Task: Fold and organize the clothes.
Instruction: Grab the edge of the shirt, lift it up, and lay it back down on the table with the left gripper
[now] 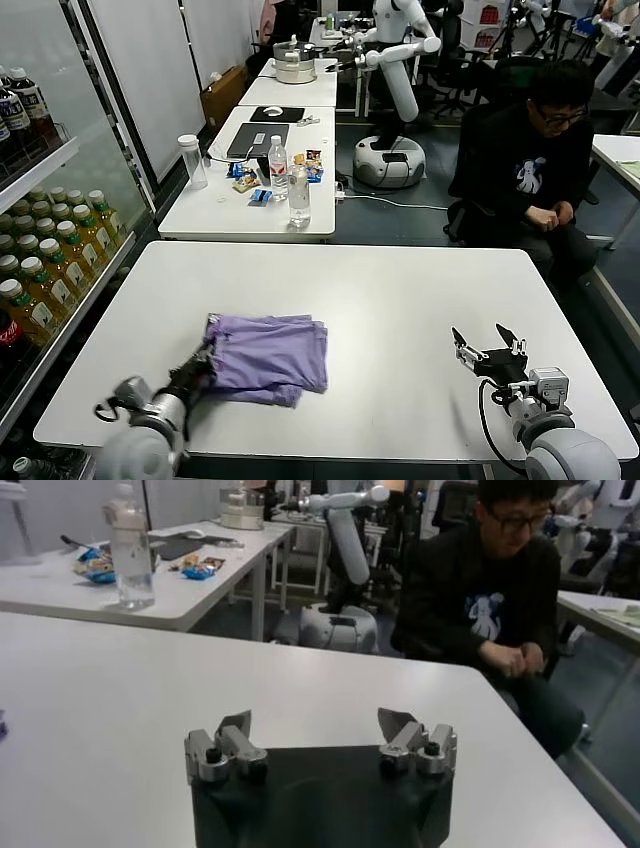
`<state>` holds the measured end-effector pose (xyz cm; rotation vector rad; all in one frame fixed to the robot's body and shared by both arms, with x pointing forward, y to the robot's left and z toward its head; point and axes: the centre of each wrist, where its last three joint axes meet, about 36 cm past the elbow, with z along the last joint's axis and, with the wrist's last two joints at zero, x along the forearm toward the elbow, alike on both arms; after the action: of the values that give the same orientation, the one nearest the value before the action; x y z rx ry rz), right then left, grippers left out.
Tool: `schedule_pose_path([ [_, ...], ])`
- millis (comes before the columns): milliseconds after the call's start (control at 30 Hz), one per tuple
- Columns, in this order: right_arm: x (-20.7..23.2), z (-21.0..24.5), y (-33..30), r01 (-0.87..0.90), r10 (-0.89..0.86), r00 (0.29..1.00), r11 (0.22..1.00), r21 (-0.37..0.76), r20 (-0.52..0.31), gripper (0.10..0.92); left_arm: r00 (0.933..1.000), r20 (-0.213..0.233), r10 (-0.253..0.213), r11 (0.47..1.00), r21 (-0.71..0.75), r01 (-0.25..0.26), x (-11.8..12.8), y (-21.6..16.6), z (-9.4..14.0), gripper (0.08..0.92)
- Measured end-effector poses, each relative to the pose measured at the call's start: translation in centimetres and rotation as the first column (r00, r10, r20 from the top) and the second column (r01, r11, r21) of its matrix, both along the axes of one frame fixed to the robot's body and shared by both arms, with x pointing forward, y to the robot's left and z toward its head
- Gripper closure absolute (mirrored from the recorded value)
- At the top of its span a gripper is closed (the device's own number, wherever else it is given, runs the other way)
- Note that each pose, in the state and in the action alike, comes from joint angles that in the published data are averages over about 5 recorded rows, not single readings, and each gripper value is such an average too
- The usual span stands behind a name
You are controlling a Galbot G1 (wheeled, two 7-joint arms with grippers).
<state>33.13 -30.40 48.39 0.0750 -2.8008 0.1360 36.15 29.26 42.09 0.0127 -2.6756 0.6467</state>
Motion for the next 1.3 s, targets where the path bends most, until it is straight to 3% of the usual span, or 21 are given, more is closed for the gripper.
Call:
schedule_pose_path([
  [167, 0.2, -0.1, 0.1, -0.002, 0.002, 1.0, 1.0, 0.008, 0.001, 0.2, 0.9952, 0.065, 0.072, 0.997, -0.041, -0.07, 0.3, 4.7, 4.3, 0.876],
  [333, 0.3, -0.2, 0.2, -0.003, 0.003, 1.0, 1.0, 0.013, 0.001, 0.2, 0.9807, 0.155, 0.119, 0.992, -0.067, -0.11, 0.2, 8.7, 9.6, 0.876],
  [467, 0.3, -0.2, 0.2, -0.005, 0.005, 1.0, 1.0, 0.015, 0.002, 0.2, 0.9679, 0.228, 0.106, 0.993, -0.077, -0.091, -0.2, 9.4, 13.2, 0.876],
  [567, 0.3, -0.2, 0.1, -0.004, 0.004, 1.0, 1.0, 0.014, 0.001, 0.2, 0.9634, 0.26, 0.065, 0.996, -0.073, -0.047, -0.6, 8.4, 14.4, 0.876],
  [733, 0.6, -0.4, -0.1, -0.002, 0.002, 1.0, 1.0, 0.013, 0.001, 0.2, 0.967, 0.252, -0.038, 0.998, -0.033, 0.047, -0.1, 5.0, 13.0, 0.876],
  [867, 0.8, -0.8, -0.3, 0.005, -0.005, 1.0, 1.0, 0.014, -0.002, 0.2, 0.9729, 0.193, -0.127, 0.992, 0.048, 0.12, 1.0, 1.6, 9.3, 0.876],
  [933, 0.9, -1.0, -0.4, 0.009, -0.009, 1.0, 1.0, 0.014, -0.005, 0.2, 0.972, 0.162, -0.17, 0.983, 0.101, 0.155, 1.5, -0.4, 7.4, 0.876],
  [1033, 1.1, -1.2, -0.5, 0.016, -0.016, 1.0, 1.0, 0.014, -0.009, 0.2, 0.9629, 0.129, -0.237, 0.963, 0.163, 0.215, 1.9, -3.4, 5.5, 0.876],
  [1300, 1.6, -1.5, -0.8, 0.026, -0.026, 1.0, 1.0, 0.014, -0.013, 0.2, 0.922, 0.08, -0.379, 0.909, 0.218, 0.354, 2.8, -10.8, 3.1, 0.87],
])
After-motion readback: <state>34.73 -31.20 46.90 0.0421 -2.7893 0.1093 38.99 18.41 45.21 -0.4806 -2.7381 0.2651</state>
